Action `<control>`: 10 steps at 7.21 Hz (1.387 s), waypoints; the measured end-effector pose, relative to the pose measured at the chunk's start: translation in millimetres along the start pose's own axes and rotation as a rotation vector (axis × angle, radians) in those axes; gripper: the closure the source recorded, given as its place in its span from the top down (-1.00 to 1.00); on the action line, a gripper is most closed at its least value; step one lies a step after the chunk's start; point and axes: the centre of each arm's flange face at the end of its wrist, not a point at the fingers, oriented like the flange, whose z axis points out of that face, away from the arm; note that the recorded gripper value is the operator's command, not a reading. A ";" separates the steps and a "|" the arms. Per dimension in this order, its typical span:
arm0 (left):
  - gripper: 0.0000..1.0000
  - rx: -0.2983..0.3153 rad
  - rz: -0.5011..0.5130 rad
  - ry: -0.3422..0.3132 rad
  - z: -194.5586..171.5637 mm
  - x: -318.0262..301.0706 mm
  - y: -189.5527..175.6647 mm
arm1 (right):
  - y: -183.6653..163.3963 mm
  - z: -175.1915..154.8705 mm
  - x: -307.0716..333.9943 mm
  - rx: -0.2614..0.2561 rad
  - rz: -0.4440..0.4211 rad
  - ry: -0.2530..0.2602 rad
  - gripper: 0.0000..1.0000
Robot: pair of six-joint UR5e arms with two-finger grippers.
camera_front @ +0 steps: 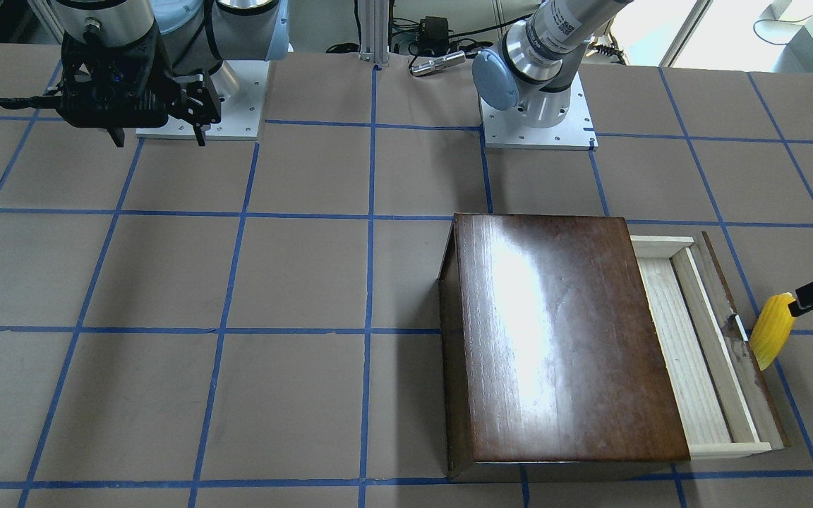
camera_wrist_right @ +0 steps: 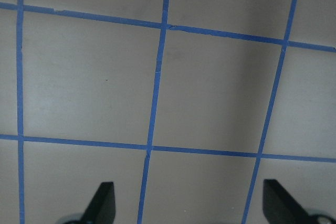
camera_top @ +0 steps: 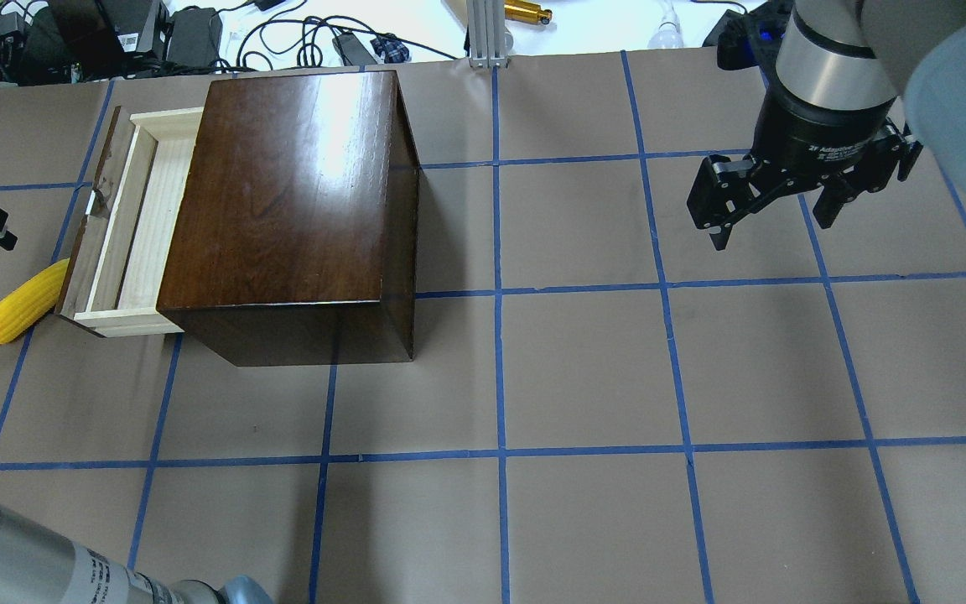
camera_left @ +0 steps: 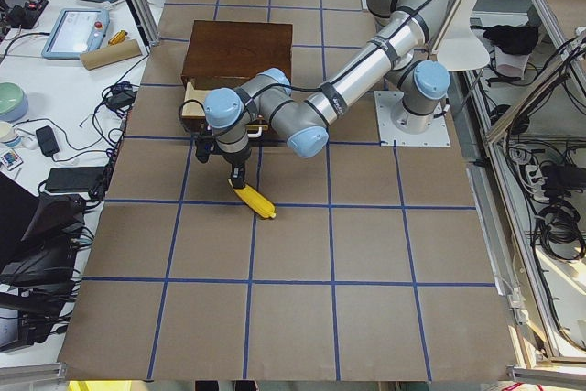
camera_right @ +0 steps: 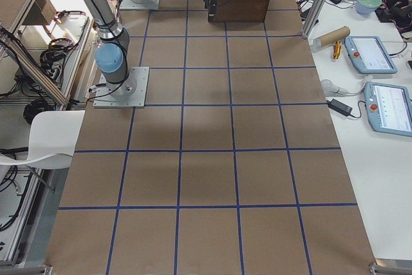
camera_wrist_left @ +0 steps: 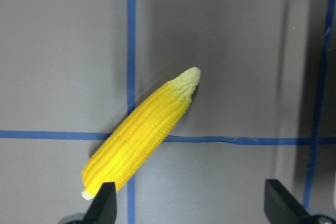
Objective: Open drawer and put corn inside
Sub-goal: 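Lower the left gripper and grasp the yellow corn cob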
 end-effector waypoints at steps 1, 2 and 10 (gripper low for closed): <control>1.00 -0.011 0.012 -0.021 13.0 -5.7 -3.1 | 0.0 0.0 0.0 0.000 0.000 0.000 1.00; 1.00 -0.018 0.016 -0.039 25.9 -10.8 -5.7 | 0.1 -0.2 0.1 0.000 -0.001 0.000 1.00; 1.00 -0.109 0.087 -0.015 97.7 -16.5 -3.4 | 0.0 0.0 0.0 0.000 0.000 0.000 1.00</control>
